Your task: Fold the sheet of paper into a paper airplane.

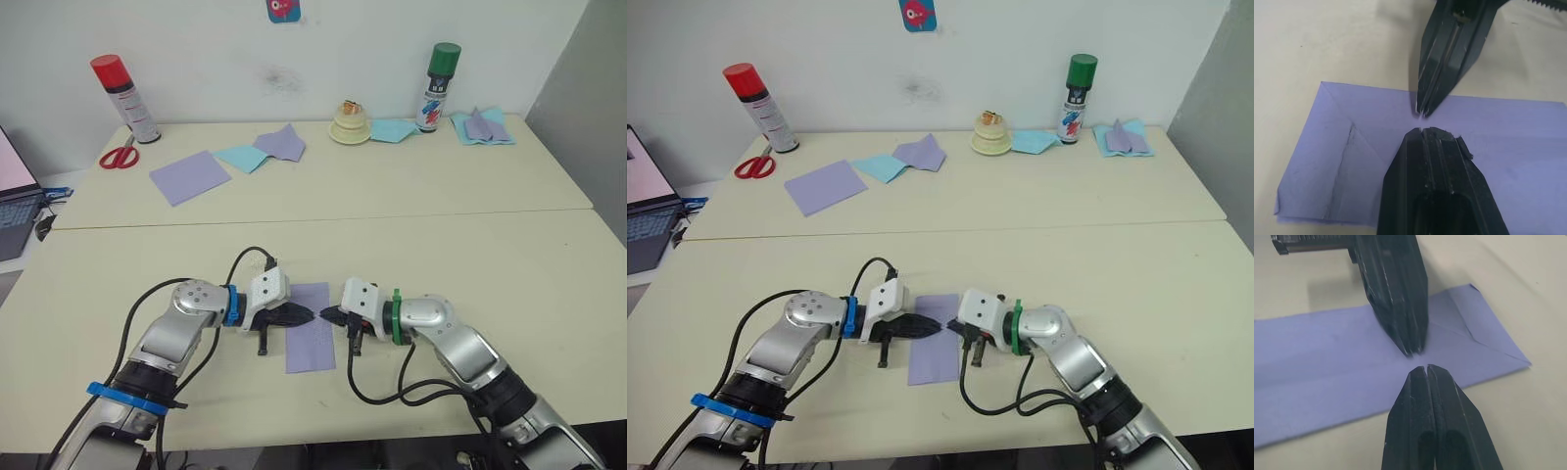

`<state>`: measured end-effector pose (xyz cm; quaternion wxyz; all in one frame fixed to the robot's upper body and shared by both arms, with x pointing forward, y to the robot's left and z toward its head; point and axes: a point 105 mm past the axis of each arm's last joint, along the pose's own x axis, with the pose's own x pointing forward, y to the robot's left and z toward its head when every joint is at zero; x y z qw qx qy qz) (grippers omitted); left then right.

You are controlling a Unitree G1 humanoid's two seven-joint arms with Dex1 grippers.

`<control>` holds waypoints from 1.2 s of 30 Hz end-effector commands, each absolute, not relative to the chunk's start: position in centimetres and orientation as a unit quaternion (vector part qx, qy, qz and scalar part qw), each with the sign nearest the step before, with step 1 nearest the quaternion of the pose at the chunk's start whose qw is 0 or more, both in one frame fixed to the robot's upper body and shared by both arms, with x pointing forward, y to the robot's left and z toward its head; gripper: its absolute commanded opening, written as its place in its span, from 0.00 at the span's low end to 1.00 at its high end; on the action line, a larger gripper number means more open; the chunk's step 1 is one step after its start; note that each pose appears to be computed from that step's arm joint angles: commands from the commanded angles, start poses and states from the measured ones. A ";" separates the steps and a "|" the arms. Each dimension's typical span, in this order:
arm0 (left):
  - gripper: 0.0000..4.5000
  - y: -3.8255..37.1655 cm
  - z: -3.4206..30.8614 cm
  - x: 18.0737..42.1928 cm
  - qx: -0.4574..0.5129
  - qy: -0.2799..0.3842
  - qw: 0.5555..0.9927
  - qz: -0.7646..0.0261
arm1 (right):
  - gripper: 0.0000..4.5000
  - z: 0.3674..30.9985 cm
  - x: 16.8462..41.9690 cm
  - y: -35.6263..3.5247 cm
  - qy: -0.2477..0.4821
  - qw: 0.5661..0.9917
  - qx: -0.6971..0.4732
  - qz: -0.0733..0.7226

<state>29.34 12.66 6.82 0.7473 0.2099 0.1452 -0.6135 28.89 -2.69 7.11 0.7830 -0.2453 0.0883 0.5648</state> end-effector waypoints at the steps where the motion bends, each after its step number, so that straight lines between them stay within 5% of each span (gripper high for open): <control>1: 0.00 14.3 4.8 29.0 0.219 0.190 0.749 -0.596 | 0.01 10.3 28.9 -3.1 0.028 0.798 -0.225 0.558; 5: 0.00 14.6 4.3 29.0 0.211 0.197 0.751 -0.594 | 0.01 12.4 28.5 -3.2 -0.038 0.798 -0.209 0.564; 24: 0.00 16.7 2.7 29.3 0.176 0.236 0.776 -0.557 | 0.01 6.5 31.8 -1.4 0.081 0.797 -0.214 0.559; 31: 0.00 17.0 2.0 29.0 0.178 0.245 0.776 -0.553 | 0.01 6.3 35.1 -2.8 0.097 0.835 -0.240 0.485; 36: 0.00 17.1 1.9 29.2 0.177 0.246 0.778 -0.550 | 0.01 8.5 34.6 -2.2 0.040 0.834 -0.215 0.507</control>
